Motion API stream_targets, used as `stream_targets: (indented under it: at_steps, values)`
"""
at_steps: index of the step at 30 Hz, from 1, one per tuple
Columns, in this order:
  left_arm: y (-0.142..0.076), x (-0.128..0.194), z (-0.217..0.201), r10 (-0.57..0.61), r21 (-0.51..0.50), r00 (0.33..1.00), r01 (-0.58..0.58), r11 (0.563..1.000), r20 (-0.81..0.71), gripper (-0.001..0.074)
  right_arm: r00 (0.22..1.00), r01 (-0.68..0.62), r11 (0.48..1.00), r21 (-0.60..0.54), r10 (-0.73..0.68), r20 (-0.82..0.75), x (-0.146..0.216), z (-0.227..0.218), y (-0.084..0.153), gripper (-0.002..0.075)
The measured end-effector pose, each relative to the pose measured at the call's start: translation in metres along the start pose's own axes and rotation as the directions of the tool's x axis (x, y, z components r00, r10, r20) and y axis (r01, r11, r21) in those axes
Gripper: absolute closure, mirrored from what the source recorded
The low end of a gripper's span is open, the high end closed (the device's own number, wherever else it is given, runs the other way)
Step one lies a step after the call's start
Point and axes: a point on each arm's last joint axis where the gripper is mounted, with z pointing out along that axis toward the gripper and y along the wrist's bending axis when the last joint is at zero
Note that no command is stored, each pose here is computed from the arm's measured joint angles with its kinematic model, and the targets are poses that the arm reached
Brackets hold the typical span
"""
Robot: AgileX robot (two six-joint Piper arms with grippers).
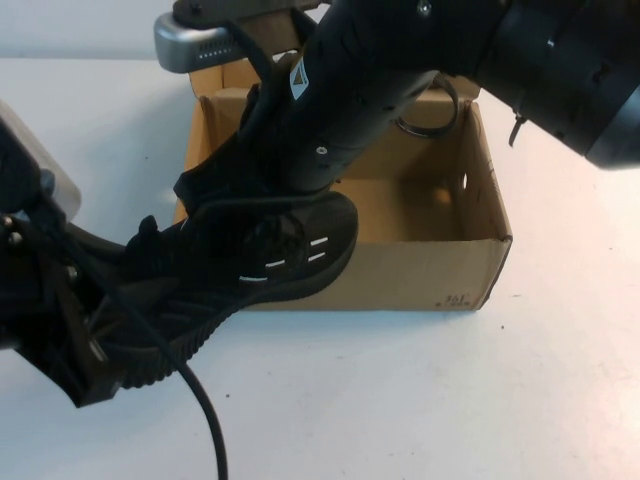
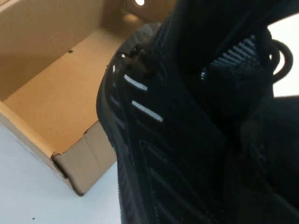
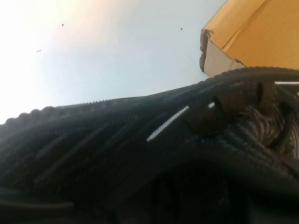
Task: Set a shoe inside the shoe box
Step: Hand over the shoe
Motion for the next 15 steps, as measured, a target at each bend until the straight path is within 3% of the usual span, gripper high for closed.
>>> stream_targets:
  at_steps: [10,15]
  values:
    - [0.0,0.0,0.0,-0.013,0.0,1.0,0.013,1.0,0.0,0.0692,0.992,0.13,0.992,-0.006,-0.13,0.001,0.0,0.0,0.0006,0.0726]
    - [-0.0003,-0.0001,0.0,-0.02,0.003,1.0,0.02,1.0,0.001,0.0692,0.975,0.221,0.973,-0.067,-0.221,0.015,0.0,-0.0006,0.0063,0.0648]
